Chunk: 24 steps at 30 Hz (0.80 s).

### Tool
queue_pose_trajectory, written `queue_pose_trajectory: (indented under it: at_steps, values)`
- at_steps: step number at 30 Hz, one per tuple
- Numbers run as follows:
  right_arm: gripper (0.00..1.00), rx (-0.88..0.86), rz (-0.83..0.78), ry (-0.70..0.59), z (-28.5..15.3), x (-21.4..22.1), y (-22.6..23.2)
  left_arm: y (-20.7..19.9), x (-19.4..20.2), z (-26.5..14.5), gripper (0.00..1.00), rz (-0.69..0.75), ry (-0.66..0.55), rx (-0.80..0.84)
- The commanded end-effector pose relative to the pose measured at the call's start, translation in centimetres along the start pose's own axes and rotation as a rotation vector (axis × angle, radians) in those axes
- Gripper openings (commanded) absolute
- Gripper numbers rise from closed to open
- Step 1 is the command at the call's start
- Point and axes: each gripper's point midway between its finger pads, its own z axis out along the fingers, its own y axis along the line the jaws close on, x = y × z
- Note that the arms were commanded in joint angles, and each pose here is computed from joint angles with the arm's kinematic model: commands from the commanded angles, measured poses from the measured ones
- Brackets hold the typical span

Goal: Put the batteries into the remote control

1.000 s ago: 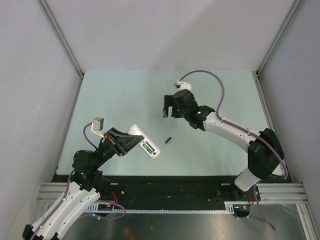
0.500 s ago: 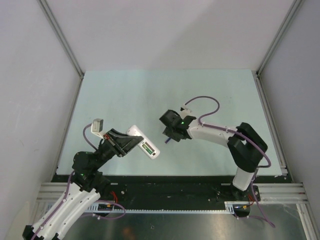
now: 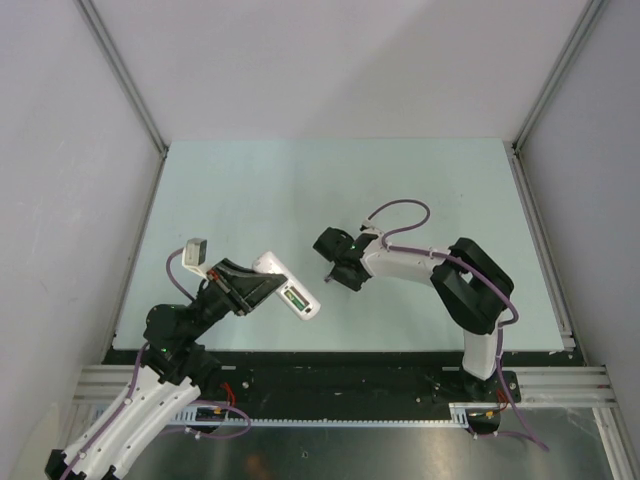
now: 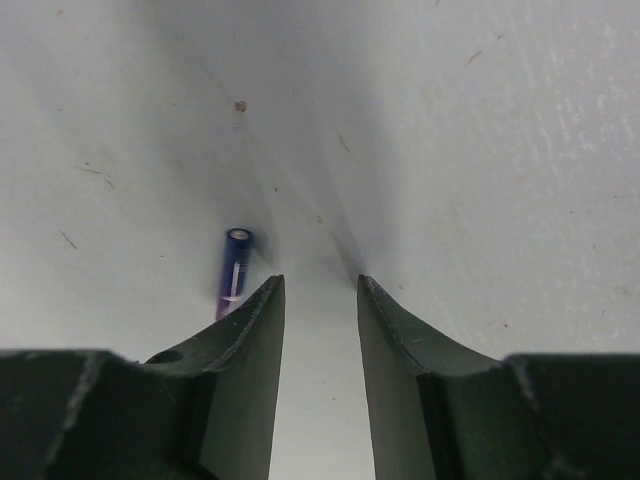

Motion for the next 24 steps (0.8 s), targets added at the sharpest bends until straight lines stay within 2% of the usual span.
queue_pose_trajectory:
  at_steps: [1,10,13,14,16,24]
  values:
    - [0.39,0.009,0.009,-0.035,0.5,-0.9,0.7,-1.2,-0.4,-0.1,0.00,0.015,-0.019,0.041]
    - [0.47,-0.037,0.024,-0.093,-1.7,-2.3,1.7,-1.2,-0.3,-0.2,0.00,0.009,-0.014,0.040]
    - [0.58,-0.143,0.036,-0.125,-3.3,-3.0,4.7,-1.3,-0.4,-0.2,0.00,0.008,-0.018,0.042]
    - [0.66,-0.176,0.035,-0.131,-3.7,-3.0,5.7,-1.3,-0.4,-0.2,0.00,0.008,-0.016,0.042]
    - [0.70,-0.234,0.032,-0.141,-4.2,-3.0,7.9,-1.7,-0.4,-0.3,0.00,0.011,-0.017,0.053]
    - [0.71,-0.271,-0.025,-0.121,-2.1,-2.5,15.6,-2.5,-0.5,-0.3,0.00,0.020,-0.010,0.071]
